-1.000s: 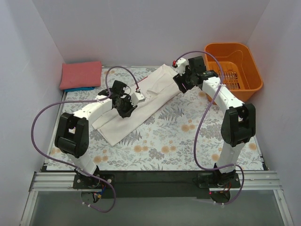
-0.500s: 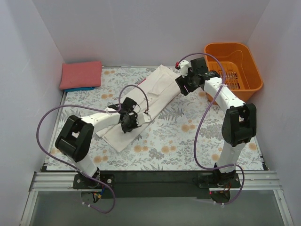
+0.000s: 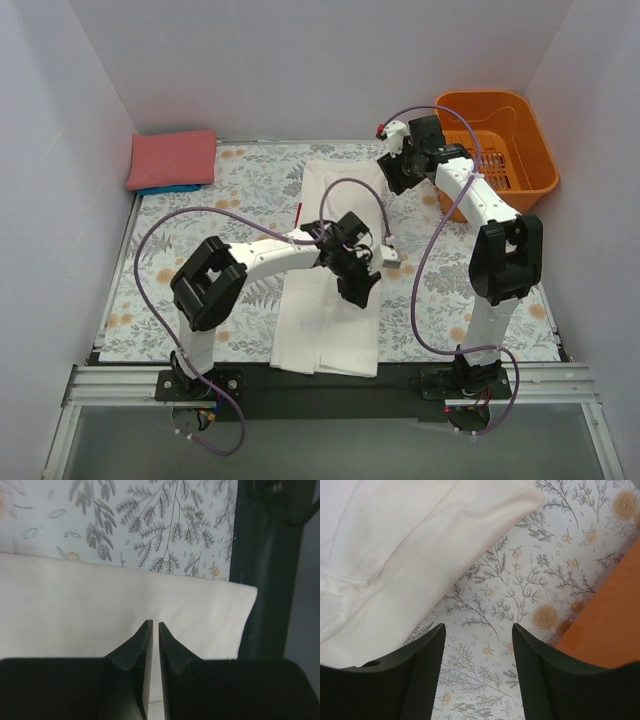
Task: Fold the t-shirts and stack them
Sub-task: Fold the tshirt
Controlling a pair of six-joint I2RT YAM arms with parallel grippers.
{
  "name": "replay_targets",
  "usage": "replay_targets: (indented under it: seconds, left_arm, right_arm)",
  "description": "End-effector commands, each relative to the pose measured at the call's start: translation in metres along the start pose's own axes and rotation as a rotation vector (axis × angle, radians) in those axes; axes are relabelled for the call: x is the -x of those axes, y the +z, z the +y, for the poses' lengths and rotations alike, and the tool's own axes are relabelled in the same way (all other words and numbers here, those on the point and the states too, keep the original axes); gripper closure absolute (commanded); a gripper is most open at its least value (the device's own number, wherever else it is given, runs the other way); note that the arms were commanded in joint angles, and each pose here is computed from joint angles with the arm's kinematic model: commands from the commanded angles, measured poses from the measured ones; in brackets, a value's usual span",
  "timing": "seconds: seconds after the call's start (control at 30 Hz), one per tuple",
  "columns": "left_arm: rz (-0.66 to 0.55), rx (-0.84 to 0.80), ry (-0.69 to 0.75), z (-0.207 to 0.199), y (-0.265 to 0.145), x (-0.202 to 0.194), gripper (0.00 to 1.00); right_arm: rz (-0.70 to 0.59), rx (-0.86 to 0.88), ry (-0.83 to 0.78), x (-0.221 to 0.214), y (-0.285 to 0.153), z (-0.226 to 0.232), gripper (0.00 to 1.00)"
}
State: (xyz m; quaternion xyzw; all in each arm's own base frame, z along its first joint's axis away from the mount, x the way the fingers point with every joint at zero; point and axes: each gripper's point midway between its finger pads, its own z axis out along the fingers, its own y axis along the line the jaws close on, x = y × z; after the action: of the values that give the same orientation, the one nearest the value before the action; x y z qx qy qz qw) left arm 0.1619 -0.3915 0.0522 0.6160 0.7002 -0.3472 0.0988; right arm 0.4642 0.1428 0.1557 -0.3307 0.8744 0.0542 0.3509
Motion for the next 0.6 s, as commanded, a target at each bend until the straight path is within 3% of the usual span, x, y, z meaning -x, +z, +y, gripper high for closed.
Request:
replay_targets:
  seconds: [0.0,0.17,0.27,0.43,0.57]
  left_arm:
    - [-0.279,-0.023,-0.082,0.000,-0.084,0.054,0.91]
    - [-0.428,0.138,-0.224,0.045,-0.152,0.039,0.92]
    - [-0.477,0.283,-0.346,0.097,-0.178,0.028,0.93]
    - [-0.498,0.340,-0.603,0.175,-0.180,0.007,0.95]
    - [-0.497,0.406,-0.682,0.219,-0.171,-0.002,0.96]
  right_arm:
    - [-0.056,0.017,0.004,0.023,-0.002,-0.003,0.39]
    - [-0.064,0.149,0.037,0.019,0.011,0.022,0.57]
    - [-0.054,0.221,0.056,0.016,0.023,0.040,0.60]
    - [-0.002,0.276,0.038,0.004,0.052,0.061,0.60]
    - [0.066,0.234,0.021,-0.015,0.077,0.056,0.61]
